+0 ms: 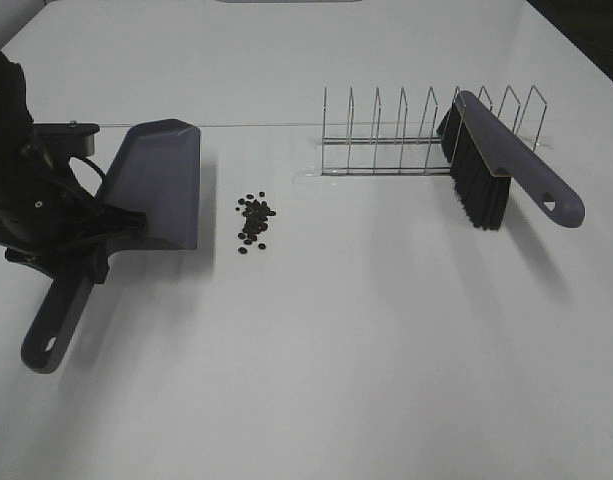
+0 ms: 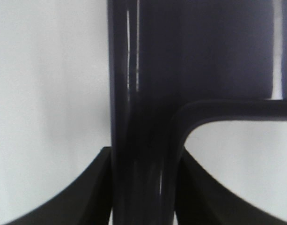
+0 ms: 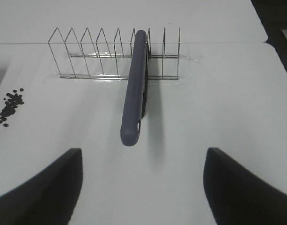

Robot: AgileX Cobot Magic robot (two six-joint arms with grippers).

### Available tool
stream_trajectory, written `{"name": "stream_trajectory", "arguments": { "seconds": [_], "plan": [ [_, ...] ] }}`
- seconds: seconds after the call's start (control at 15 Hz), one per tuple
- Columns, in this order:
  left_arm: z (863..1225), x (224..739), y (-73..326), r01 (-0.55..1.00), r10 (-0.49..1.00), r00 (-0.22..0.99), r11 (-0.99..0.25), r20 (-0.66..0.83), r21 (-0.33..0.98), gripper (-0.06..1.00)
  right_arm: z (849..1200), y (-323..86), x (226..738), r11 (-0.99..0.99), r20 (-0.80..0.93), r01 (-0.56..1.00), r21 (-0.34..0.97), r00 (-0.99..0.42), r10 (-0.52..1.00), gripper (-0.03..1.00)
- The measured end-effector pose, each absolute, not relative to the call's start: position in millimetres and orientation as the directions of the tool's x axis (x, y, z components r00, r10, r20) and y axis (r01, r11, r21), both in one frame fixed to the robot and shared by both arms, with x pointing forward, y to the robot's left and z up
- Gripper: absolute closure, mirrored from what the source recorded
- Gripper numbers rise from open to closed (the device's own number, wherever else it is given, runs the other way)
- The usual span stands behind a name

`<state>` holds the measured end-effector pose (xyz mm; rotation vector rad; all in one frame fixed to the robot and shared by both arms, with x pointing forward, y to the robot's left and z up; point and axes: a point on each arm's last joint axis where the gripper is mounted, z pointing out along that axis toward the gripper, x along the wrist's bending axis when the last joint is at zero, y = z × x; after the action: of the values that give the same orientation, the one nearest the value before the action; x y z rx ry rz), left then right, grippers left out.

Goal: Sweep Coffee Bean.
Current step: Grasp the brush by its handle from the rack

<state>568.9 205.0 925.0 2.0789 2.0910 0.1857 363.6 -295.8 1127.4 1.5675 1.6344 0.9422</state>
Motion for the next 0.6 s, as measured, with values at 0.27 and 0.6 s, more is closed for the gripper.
{"name": "stream_trajectory", "arguments": {
  "seconds": [0.27, 0.6],
  "plan": [
    [925, 569, 205, 0.975, 0.999, -0.001, 0.011, -0.044, 0.220, 0.59, 1144, -299, 455, 0.036, 0.004, 0.614, 0.789, -0.063, 0.998, 0.26],
    [925, 569, 205, 0.975, 0.999, 0.000, 0.010, -0.044, 0.220, 0.59, 1135, -300, 579, 0.035, 0.035, 0.715, 0.698, -0.083, 0.996, 0.27]
  ]
}}
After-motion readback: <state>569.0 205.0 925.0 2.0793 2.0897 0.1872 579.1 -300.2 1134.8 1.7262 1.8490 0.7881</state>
